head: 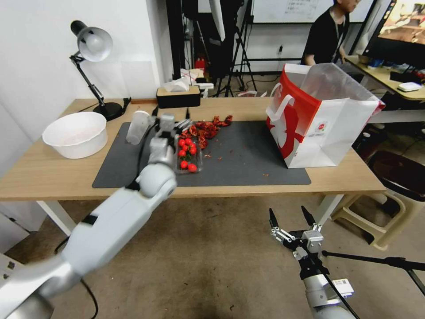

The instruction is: Pick up the trash from the table and place it into the takeout bag.

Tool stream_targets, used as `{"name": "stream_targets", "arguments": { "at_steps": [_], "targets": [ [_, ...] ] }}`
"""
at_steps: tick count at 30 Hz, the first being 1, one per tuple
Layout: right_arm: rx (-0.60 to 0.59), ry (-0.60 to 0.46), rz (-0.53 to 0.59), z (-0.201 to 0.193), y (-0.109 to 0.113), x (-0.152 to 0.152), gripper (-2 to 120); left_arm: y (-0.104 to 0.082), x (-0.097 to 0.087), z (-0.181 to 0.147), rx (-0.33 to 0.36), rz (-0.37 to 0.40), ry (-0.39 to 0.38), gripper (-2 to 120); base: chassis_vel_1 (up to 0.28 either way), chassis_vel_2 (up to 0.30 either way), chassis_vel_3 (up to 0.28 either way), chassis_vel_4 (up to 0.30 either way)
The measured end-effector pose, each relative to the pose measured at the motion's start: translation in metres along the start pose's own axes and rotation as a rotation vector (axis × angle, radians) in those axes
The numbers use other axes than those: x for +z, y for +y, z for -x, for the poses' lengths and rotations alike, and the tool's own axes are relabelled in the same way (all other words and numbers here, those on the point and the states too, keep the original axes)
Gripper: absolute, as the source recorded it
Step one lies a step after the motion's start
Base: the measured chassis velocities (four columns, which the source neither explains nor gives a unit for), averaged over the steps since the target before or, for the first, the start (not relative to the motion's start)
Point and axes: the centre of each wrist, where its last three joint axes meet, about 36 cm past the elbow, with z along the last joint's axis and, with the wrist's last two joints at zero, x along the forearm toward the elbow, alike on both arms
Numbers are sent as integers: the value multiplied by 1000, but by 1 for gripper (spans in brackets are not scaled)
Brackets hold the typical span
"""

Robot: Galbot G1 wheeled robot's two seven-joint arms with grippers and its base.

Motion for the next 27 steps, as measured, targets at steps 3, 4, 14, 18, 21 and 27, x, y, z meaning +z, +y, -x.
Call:
{"name": "stream_targets", "arguments": {
  "at_steps": [3, 4, 14, 18, 21, 27],
  "targets": [
    [-3, 1, -2, 0, 0, 0, 100, 10, 9, -21, -15, 5, 11, 100, 0, 0, 0, 0],
    [-6, 2, -2, 1, 0, 0, 100, 15, 9, -32, -30, 0, 11, 100, 0, 0, 0, 0],
    [-21, 0, 0, 5, 3, 1, 100, 26, 22, -106, -107, -25, 40, 100, 0, 0, 0, 0],
    [-25, 1, 0, 6, 3, 1, 100, 24, 29, -135, -137, -40, 51, 100, 0, 0, 0, 0],
    [-28, 1, -1, 6, 3, 1, 100, 23, 29, -150, -153, -50, 51, 100, 0, 0, 0, 0],
    [-36, -3, -5, 6, 2, 0, 100, 25, 24, -184, -174, -66, 63, 100, 0, 0, 0, 0]
  ]
}}
